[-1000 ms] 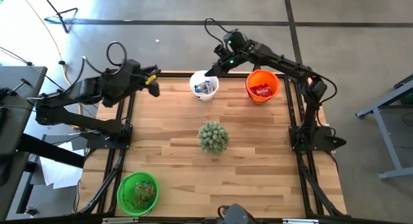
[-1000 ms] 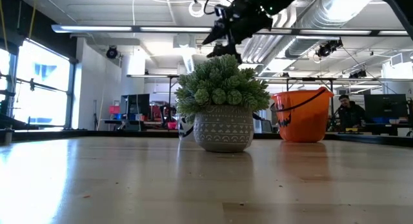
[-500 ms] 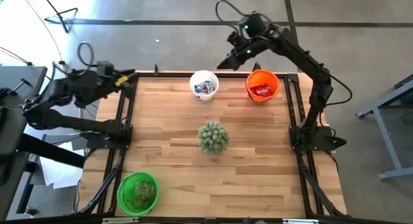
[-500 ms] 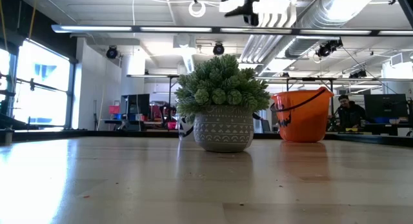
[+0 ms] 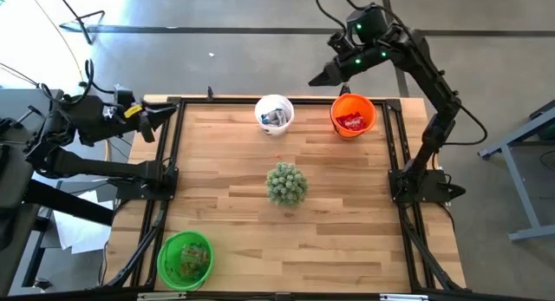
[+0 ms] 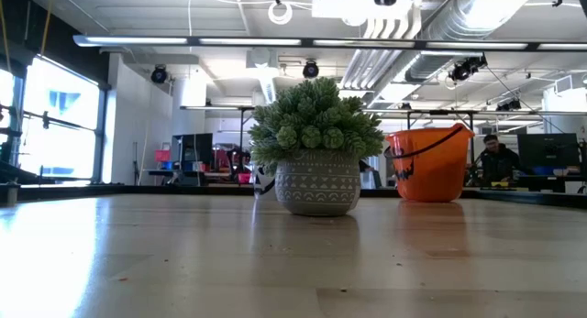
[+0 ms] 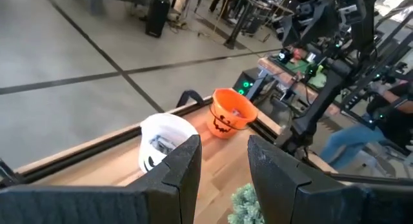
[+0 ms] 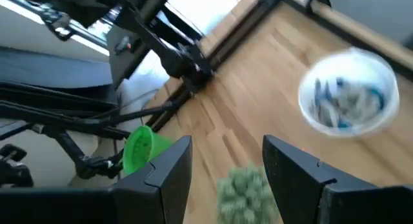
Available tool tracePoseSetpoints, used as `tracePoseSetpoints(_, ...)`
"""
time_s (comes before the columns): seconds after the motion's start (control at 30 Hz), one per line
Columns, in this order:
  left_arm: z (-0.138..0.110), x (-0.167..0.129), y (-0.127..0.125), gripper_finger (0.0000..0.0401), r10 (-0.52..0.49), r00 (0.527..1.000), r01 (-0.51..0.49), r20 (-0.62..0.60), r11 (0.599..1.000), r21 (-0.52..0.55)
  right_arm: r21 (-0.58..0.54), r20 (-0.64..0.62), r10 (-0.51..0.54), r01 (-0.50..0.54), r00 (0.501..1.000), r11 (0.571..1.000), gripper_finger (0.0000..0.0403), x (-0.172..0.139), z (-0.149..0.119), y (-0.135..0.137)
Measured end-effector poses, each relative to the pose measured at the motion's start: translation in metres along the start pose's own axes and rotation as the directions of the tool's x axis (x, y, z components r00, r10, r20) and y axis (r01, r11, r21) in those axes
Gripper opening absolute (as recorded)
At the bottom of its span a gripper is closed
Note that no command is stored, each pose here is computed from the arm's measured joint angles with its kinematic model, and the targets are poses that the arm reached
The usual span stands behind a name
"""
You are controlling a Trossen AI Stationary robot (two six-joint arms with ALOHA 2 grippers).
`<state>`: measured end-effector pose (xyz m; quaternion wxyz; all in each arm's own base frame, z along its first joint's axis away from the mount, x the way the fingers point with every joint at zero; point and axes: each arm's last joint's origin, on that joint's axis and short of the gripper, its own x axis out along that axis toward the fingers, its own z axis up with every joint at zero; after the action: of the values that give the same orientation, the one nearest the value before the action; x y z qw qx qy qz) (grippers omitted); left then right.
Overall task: Sort candy
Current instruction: Return to Home Position
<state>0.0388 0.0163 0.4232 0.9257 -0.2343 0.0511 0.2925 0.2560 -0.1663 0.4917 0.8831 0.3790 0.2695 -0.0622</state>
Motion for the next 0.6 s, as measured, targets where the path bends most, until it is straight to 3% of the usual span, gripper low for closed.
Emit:
tracePoseSetpoints(0.07,0.0,0.0,0.0,0.0117,0.01,1.0,-0.01,0.006,1.0,0.008,0.018,-0.029,-0.023,0.023,0.999,1.0,0.0183,-0.004,-0.005,0.001)
tracePoseSetpoints(0.23,0.002,0.0,0.005,0.0117,0.156,0.984,-0.156,0.085,0.988,-0.007,-0.127,0.001,-0.19,0.189,0.982,0.974,0.0183,-0.021,-0.02,0.008)
tracePoseSetpoints(0.3,0.002,-0.001,0.005,0.0117,0.166,0.982,-0.165,0.092,0.986,-0.025,-0.173,0.025,-0.233,0.233,0.972,0.957,0.0183,-0.026,-0.024,0.011)
tracePoseSetpoints(0.6,0.001,0.0,0.003,0.0117,0.112,0.992,-0.11,0.057,0.994,-0.024,-0.302,0.182,-0.162,0.211,0.97,0.929,0.0183,-0.041,-0.041,0.02)
